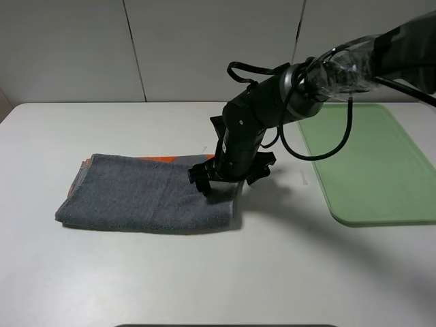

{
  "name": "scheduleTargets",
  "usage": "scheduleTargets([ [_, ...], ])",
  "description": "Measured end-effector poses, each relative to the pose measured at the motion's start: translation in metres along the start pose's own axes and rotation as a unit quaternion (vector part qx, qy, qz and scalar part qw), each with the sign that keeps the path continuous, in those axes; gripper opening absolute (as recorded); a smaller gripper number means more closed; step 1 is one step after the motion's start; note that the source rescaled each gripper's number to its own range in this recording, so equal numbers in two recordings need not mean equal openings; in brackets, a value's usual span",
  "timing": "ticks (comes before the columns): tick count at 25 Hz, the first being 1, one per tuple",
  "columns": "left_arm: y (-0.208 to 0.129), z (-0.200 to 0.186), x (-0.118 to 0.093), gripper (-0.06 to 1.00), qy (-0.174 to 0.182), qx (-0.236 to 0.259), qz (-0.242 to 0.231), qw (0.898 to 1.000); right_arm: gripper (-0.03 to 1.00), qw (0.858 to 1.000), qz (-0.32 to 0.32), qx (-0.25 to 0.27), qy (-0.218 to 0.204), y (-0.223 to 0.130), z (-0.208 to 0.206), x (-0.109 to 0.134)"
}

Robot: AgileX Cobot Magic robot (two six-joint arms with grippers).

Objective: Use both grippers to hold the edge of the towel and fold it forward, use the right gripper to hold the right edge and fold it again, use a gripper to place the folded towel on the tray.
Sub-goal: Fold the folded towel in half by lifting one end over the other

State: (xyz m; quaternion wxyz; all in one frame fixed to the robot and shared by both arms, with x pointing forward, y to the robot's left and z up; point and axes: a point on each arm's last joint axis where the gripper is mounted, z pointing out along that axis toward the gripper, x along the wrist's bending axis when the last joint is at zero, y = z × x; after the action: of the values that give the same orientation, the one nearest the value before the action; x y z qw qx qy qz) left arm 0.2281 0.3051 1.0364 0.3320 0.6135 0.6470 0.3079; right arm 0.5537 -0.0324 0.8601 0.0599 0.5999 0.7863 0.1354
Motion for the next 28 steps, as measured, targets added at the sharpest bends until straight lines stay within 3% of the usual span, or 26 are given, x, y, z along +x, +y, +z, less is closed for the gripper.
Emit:
scheduleTargets([
  [5,0.0,0.0,0.0,1.0,0.0,0.0,0.0,1.0,1.0,1.0,0.0,0.0,0.0,0.001,0.001,0.0],
  [7,0.0,0.0,0.0,1.0,0.0,0.0,0.0,1.0,0.95,1.0,0.0,0.0,0.0,0.001,0.001,0.001],
  [8,0.0,0.0,0.0,1.0,0.0,0.0,0.0,1.0,0.89,1.0,0.0,-0.002,0.001,0.001,0.002,0.001],
  [15,0.0,0.0,0.0,1.0,0.0,0.0,0.0,1.0,0.21,1.0,0.005,-0.011,0.012,0.002,0.002,0.005],
  [17,0.0,0.0,0.0,1.0,0.0,0.0,0.0,1.0,0.07,1.0,0.002,-0.013,0.01,0.002,0.002,0.005],
  [22,0.0,0.0,0.0,1.0,0.0,0.0,0.0,1.0,0.08,1.0,-0.015,-0.01,-0.002,0.002,0.001,0.003],
  [28,0.0,0.0,0.0,1.0,0.0,0.0,0.0,1.0,0.08,0.997,-0.058,0.006,-0.048,0.002,-0.008,-0.006],
])
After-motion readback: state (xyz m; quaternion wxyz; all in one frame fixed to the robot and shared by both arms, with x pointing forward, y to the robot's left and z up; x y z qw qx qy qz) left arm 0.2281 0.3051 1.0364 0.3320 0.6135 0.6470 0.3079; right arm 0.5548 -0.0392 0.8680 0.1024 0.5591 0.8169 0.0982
